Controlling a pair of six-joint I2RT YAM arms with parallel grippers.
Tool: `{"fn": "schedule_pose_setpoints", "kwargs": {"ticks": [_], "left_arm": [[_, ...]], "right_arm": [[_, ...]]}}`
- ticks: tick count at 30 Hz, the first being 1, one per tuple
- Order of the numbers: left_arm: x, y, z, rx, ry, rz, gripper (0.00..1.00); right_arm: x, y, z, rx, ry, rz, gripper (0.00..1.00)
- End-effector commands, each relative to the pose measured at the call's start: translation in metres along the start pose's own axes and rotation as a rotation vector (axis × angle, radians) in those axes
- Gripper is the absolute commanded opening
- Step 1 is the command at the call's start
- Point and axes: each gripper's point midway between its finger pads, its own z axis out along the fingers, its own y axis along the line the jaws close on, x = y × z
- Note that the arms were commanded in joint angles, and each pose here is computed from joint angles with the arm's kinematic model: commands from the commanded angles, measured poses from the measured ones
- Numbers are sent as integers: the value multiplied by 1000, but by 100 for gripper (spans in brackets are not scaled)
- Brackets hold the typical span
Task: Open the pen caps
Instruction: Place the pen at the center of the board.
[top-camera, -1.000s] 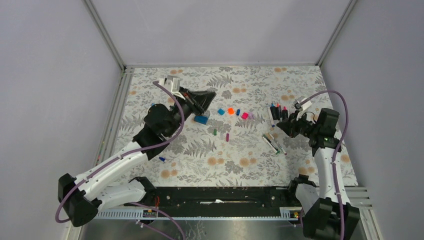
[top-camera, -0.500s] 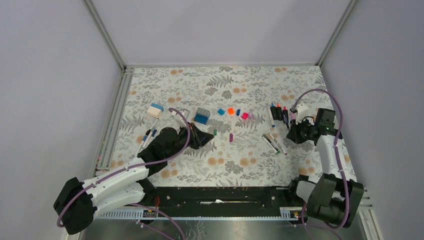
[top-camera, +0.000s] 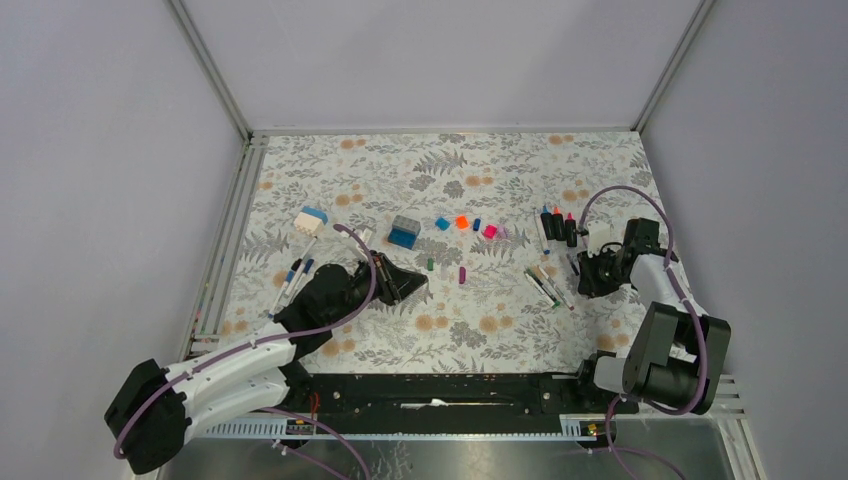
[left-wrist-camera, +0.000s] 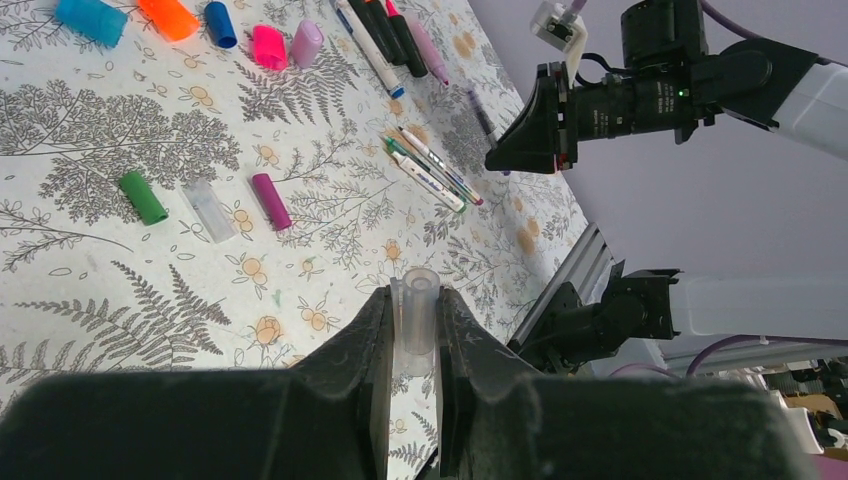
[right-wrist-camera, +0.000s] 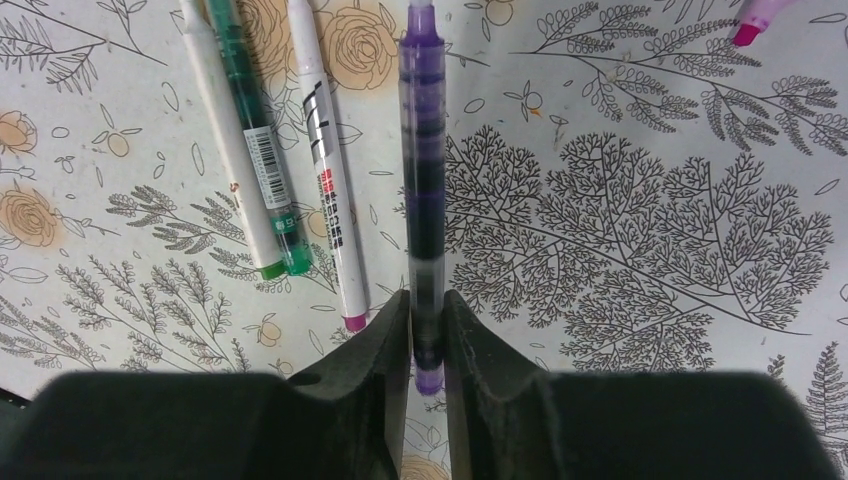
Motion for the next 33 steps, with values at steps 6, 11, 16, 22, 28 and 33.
{"fn": "schedule_pose_setpoints", "kwargs": {"ticks": [6, 11, 16, 22, 28, 33], "left_arm": [[-4, -14, 5, 81, -16, -12, 0], [-5, -15, 3, 79, -16, -15, 0], [-4, -20, 3, 84, 9, -34, 0], [-1, -29, 10, 78, 63, -77, 0], [20, -24, 38, -80, 140, -52, 0], [48, -3, 73, -308, 244, 0, 0]], "right_arm": [[-2, -6, 5, -30, 42, 17, 27], [-3, -3, 6, -63, 57, 39, 28], [-19, -1, -5, -45, -12, 25, 30], [-38, 11, -21, -57, -131, -27, 36], [-47, 22, -26, -77, -215, -55, 50], [-48, 21, -25, -78, -218, -41, 54]]}}
